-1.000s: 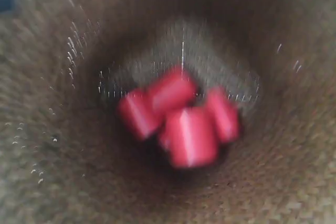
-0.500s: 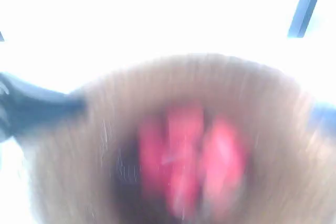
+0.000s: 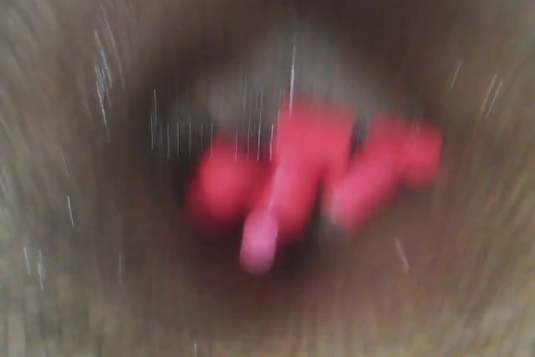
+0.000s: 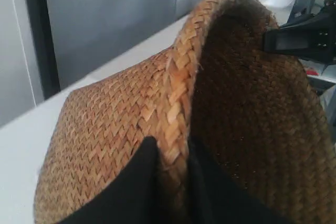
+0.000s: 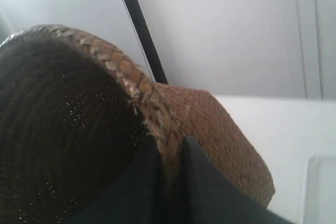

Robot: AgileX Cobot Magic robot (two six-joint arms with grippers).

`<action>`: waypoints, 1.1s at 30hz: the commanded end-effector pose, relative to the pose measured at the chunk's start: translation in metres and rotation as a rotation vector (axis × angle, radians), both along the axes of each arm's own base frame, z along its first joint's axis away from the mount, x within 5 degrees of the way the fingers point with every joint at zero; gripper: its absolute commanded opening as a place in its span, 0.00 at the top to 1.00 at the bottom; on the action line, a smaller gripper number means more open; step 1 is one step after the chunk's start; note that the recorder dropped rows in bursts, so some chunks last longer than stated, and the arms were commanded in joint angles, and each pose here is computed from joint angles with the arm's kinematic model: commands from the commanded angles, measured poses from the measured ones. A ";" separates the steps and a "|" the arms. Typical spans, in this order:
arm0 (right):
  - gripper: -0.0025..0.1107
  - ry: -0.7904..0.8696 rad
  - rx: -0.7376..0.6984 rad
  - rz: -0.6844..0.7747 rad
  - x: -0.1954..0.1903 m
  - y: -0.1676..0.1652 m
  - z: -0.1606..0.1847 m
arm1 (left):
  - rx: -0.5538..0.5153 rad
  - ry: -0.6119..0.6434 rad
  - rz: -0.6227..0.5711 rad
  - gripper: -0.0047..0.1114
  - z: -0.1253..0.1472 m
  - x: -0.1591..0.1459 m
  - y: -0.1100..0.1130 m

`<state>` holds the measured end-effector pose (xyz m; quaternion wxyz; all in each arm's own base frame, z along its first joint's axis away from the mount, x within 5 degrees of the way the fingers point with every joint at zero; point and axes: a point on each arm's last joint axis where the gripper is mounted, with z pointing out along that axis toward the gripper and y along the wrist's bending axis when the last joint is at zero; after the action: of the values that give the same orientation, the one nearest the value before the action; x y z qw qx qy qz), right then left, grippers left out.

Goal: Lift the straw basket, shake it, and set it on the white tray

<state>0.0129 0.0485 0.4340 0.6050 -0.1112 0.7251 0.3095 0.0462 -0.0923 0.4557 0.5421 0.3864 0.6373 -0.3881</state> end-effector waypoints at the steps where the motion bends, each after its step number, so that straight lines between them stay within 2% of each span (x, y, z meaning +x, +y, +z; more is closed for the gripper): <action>1: 0.98 0.233 -0.059 -0.123 0.035 -0.007 -0.066 | 0.150 0.197 0.055 0.96 -0.064 0.021 -0.013; 2: 0.98 0.277 -0.056 -0.134 0.047 -0.008 -0.092 | 0.134 0.263 0.090 0.96 -0.087 0.032 -0.020; 3: 0.98 0.273 -0.053 -0.131 0.051 -0.007 -0.103 | 0.109 0.273 0.077 0.96 -0.093 0.037 -0.026; 4: 0.98 0.151 -0.023 -0.104 0.040 -0.005 -0.063 | 0.032 0.152 -0.029 0.96 -0.048 0.023 -0.024; 5: 0.98 -0.015 -0.036 -0.081 0.009 -0.006 -0.006 | -0.007 0.053 -0.086 0.96 -0.006 0.007 -0.016; 6: 0.98 -0.035 -0.050 -0.111 -0.003 -0.009 0.009 | 0.001 0.022 -0.096 0.96 0.004 0.002 -0.012; 7: 0.98 0.034 -0.061 -0.142 0.002 -0.011 -0.001 | 0.052 0.054 -0.063 0.96 -0.006 0.007 -0.013; 9: 0.98 0.186 -0.072 -0.144 0.024 -0.010 -0.042 | 0.136 0.175 -0.010 0.96 -0.043 0.023 -0.021; 11: 0.98 0.299 -0.049 -0.140 0.046 -0.008 -0.093 | 0.150 0.296 0.031 0.96 -0.088 0.039 -0.033; 12: 0.98 0.303 -0.054 -0.127 0.047 -0.007 -0.098 | 0.141 0.296 0.018 0.96 -0.090 0.040 -0.035; 13: 0.98 0.295 -0.056 -0.116 0.046 -0.006 -0.098 | 0.129 0.292 0.003 0.96 -0.090 0.039 -0.036; 15: 0.98 0.160 -0.043 -0.129 0.038 -0.008 -0.061 | 0.049 0.250 -0.013 0.96 -0.061 0.037 -0.036; 19: 0.98 0.215 -0.066 -0.234 0.045 -0.016 -0.028 | 0.049 0.306 0.011 0.96 -0.050 0.056 -0.050; 25: 0.98 0.384 -0.164 -0.325 0.088 -0.023 -0.024 | 0.151 0.350 0.030 0.96 -0.046 0.096 -0.082; 30: 0.98 0.363 -0.216 -0.393 0.120 -0.028 -0.023 | 0.156 0.344 0.060 0.96 -0.043 0.128 -0.107; 33: 0.98 0.381 -0.246 -0.458 0.139 -0.033 -0.022 | 0.202 0.318 0.079 0.96 -0.044 0.149 -0.121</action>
<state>0.1345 0.0238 0.4045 0.4652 0.0273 0.8743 0.1357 0.1828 -0.2053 0.4053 0.3960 0.3386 0.7691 -0.3701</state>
